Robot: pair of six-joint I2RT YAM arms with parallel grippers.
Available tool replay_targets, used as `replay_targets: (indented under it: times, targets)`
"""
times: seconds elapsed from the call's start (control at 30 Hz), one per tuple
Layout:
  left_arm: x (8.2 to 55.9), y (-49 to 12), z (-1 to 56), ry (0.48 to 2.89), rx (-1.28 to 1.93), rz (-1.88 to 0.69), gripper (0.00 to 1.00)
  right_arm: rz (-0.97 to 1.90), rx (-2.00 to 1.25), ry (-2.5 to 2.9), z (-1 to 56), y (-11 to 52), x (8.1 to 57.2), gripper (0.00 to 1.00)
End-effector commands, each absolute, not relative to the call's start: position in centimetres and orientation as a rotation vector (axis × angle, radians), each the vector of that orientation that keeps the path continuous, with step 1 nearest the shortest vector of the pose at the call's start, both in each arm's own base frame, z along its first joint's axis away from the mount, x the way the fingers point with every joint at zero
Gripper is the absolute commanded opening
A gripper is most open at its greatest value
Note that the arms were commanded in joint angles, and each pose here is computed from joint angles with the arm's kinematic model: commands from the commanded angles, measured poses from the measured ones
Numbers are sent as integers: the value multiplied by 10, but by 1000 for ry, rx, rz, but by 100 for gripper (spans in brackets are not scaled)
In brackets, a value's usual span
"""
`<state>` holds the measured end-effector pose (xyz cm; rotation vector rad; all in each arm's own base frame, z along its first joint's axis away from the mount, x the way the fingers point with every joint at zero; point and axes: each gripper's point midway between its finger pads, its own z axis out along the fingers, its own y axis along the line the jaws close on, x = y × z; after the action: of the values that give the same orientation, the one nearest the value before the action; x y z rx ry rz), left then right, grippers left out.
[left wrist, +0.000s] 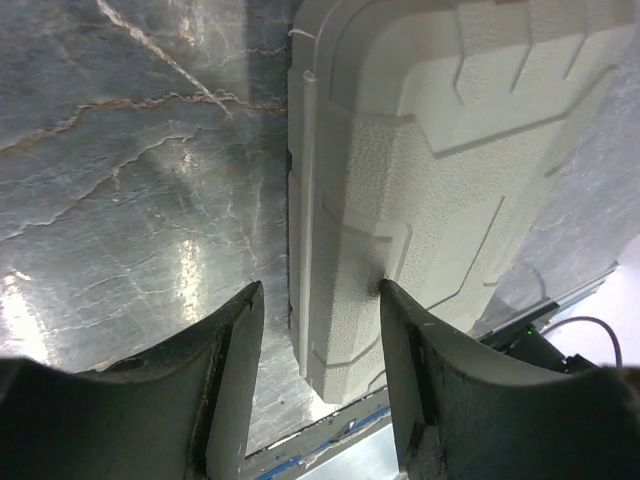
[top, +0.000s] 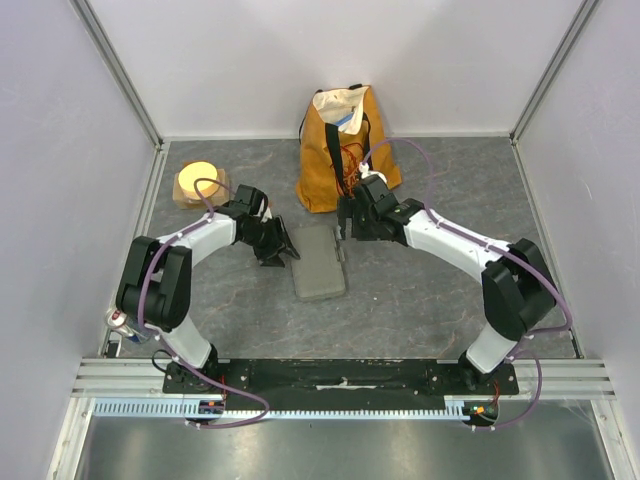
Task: Pack the tool kit
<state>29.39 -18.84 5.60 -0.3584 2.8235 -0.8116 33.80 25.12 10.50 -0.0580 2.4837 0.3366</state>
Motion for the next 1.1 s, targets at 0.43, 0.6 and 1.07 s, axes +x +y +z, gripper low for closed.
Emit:
replay_targets:
  times: [0.43, 0.6, 1.07]
  targets:
    - [271, -179, 6, 2988, -353, -670, 43, 560, -314, 2632, 53, 321, 304, 59]
    - [272, -184, 7, 2985, -337, -706, 42, 542, -319, 2681, 42, 321, 289, 41]
    - [296, -191, 30, 2871, -320, -731, 41, 334, -260, 2601, 60, 308, 311, 29]
